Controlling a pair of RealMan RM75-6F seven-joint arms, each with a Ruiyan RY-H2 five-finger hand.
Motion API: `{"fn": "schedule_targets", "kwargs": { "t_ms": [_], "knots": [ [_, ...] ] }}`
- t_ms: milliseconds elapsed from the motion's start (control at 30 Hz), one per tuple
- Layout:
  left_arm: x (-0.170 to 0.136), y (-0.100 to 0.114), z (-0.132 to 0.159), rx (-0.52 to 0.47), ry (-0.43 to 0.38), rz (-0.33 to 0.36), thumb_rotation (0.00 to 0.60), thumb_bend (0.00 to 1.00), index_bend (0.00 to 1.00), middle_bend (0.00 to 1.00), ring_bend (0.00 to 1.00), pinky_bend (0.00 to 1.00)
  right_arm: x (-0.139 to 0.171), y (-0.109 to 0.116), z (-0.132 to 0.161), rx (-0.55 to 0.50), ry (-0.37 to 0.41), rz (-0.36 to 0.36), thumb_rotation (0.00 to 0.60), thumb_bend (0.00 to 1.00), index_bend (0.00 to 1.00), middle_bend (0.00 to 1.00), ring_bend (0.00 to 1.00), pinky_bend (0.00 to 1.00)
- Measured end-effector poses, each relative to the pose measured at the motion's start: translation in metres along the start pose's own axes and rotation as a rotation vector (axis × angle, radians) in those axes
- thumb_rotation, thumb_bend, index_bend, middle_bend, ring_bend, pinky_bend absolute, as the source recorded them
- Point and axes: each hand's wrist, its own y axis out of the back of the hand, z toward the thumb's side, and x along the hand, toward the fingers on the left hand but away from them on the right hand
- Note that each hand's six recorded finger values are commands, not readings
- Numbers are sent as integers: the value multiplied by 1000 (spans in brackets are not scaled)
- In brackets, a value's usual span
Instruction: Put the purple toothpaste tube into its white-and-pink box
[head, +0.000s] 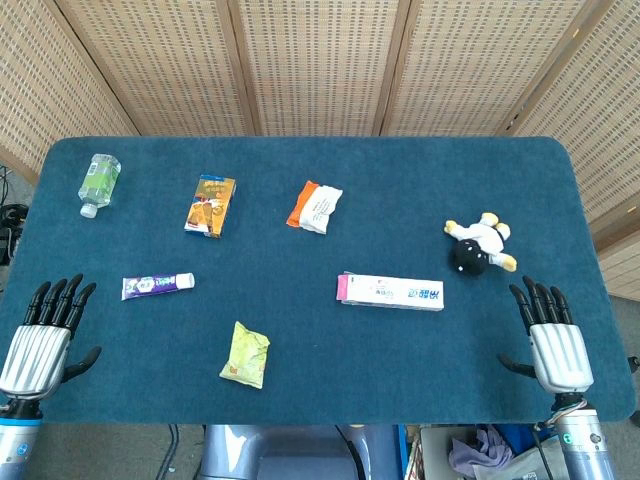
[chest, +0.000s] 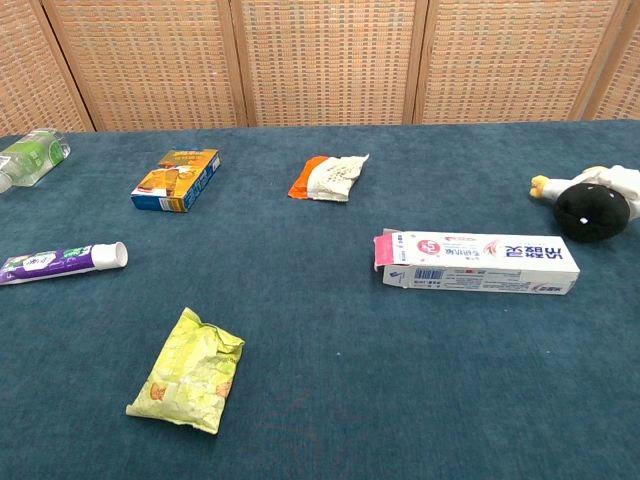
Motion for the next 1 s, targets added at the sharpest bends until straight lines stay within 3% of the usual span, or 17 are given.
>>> {"fn": "schedule_targets", "kwargs": {
  "t_ms": [1000],
  "knots": [
    [4,-2,4,-11,-1,6,600,242,0,0,0,0,3,0,5,-8,18,3,600,0,0,0,0,0]
  ]
}}
